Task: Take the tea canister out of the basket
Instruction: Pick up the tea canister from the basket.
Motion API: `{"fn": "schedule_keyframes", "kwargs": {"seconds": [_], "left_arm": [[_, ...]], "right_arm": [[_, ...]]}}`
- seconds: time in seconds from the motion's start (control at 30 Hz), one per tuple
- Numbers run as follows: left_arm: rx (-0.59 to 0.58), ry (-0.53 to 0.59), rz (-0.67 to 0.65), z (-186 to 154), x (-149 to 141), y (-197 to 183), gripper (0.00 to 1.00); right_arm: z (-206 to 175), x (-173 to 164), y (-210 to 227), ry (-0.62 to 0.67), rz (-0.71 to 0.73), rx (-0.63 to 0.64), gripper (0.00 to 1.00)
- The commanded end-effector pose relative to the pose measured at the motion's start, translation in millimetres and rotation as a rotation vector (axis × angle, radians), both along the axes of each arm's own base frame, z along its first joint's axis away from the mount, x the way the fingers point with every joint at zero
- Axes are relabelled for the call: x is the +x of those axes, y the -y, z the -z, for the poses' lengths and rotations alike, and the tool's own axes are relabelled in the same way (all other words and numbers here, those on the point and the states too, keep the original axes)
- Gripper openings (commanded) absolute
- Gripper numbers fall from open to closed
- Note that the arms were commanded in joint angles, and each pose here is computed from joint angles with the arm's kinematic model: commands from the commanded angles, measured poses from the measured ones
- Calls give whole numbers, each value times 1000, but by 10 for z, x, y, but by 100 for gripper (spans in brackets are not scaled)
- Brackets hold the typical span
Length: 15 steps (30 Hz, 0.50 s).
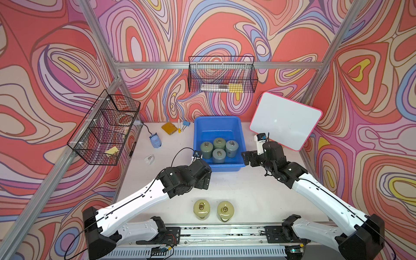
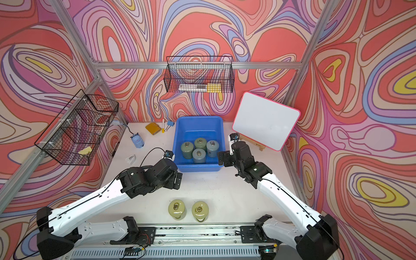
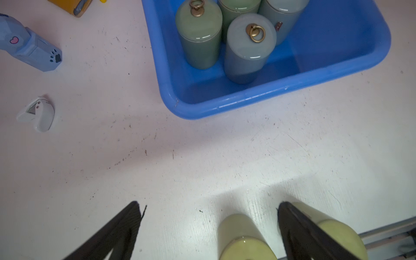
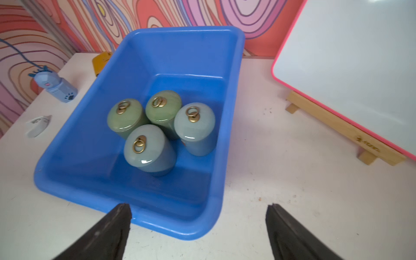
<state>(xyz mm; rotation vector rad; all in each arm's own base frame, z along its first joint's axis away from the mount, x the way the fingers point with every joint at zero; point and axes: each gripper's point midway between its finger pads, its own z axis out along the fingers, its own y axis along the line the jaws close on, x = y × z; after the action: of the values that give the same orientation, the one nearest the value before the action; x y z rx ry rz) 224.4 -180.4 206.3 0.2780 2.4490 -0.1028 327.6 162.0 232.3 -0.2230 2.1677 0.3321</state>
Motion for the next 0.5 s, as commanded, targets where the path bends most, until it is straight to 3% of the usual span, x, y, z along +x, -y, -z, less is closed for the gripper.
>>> {"fn": "schedule_keyframes", "kwargs": {"seconds": [0.0, 0.3, 0.47], "left_arm": [[-83, 85, 12, -36, 231, 80, 99], [-248, 150, -62, 144, 615, -153, 99], [-292, 223, -84, 194, 698, -301, 99]], "right_arm": [[50, -87, -309, -110, -145, 73, 95], [228, 68, -620, -291, -199, 90, 92], [431, 182, -744, -370, -166, -16, 92]]}}
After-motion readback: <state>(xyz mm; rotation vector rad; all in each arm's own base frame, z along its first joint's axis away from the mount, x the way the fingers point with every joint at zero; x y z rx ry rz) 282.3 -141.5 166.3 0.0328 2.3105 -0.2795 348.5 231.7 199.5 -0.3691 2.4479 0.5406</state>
